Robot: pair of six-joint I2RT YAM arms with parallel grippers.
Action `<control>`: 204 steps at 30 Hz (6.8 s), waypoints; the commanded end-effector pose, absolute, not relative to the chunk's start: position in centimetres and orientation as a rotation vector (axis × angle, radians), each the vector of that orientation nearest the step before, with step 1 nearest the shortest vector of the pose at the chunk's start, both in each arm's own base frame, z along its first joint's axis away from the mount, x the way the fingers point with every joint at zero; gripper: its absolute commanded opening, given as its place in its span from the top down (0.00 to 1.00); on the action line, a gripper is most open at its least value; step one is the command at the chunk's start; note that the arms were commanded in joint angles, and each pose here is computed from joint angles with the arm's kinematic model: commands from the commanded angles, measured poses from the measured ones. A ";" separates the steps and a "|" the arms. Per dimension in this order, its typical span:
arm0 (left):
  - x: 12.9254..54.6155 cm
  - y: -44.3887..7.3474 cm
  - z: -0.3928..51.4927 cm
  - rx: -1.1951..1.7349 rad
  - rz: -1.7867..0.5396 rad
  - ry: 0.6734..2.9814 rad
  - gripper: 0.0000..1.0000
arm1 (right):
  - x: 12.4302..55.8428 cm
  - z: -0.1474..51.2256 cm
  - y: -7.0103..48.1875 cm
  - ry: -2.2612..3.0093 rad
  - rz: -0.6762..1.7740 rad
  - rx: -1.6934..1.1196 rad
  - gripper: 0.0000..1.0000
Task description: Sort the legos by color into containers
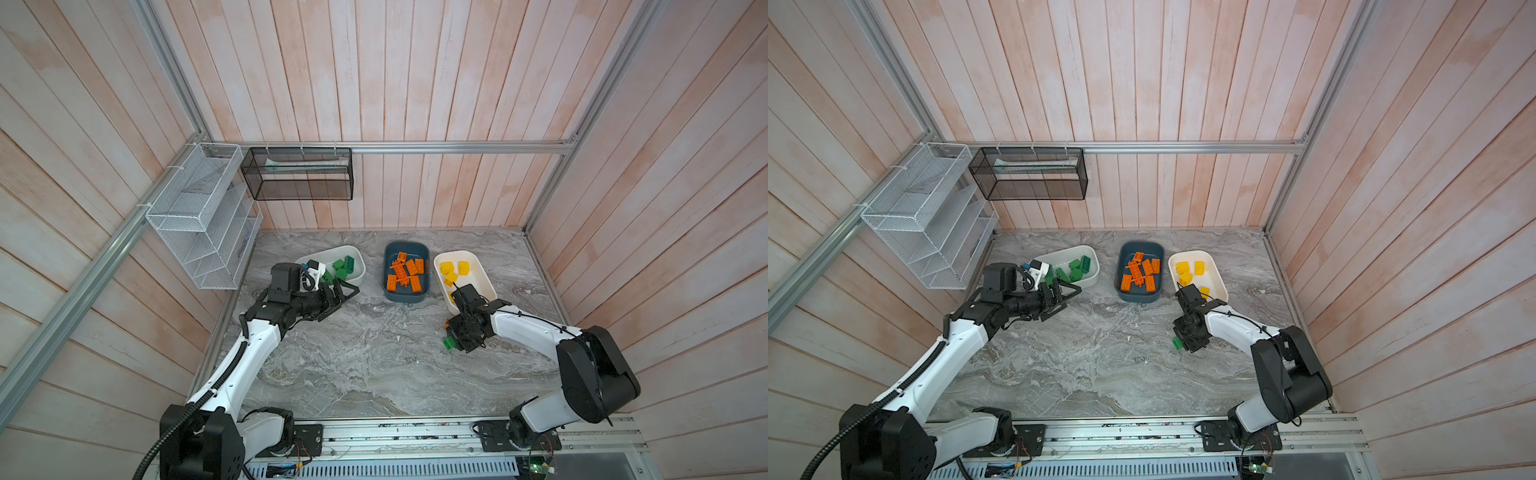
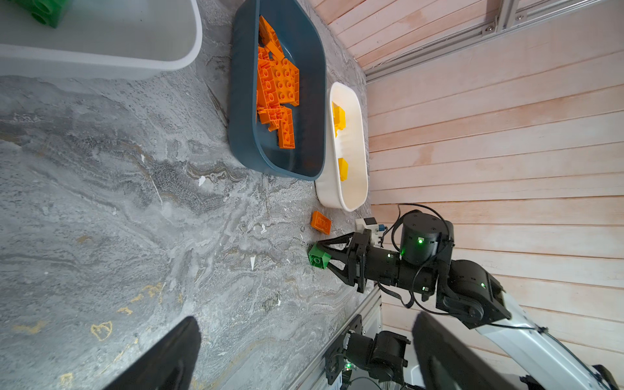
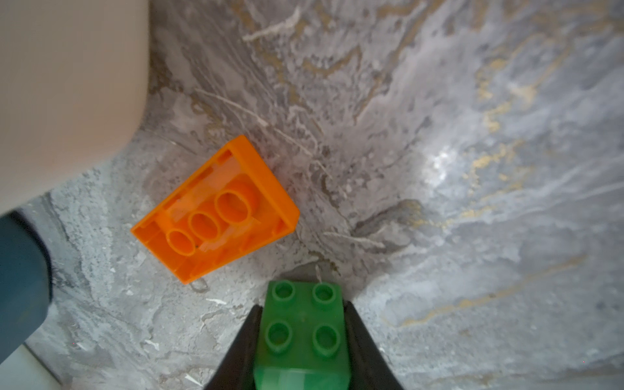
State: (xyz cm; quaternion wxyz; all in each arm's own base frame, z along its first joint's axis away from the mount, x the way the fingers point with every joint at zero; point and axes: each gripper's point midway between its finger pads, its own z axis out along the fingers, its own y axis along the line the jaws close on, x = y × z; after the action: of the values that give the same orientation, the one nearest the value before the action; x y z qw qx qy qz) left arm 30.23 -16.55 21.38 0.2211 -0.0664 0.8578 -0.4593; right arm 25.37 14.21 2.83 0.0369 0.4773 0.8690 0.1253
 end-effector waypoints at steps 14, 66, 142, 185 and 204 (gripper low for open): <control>30.6 -12.3 23.3 -0.239 -1.088 2.350 0.00 | 34.6 18.8 27.5 2.539 0.742 0.458 0.80; 29.6 -12.3 21.3 -0.353 -1.184 2.351 0.00 | 27.6 14.4 20.5 2.435 0.350 -0.749 0.29; 28.5 -12.8 21.3 -0.296 -1.180 2.383 0.00 | 30.9 7.8 17.4 2.519 0.276 -1.159 0.75; 36.4 -2.2 21.2 -0.071 -0.333 1.931 0.00 | 39.7 18.2 1.3 1.984 -0.052 0.078 0.12; 37.5 -0.5 14.8 0.004 -0.170 1.730 0.00 | 36.2 14.1 -5.2 1.645 -0.031 0.255 0.02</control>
State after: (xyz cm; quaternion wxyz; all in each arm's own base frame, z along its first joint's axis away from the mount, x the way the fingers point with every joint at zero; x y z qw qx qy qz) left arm 36.11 -1.06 10.86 0.5772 -0.0194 0.8104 -0.0987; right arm 34.77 -5.91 11.38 0.6203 0.1313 0.7722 -0.0405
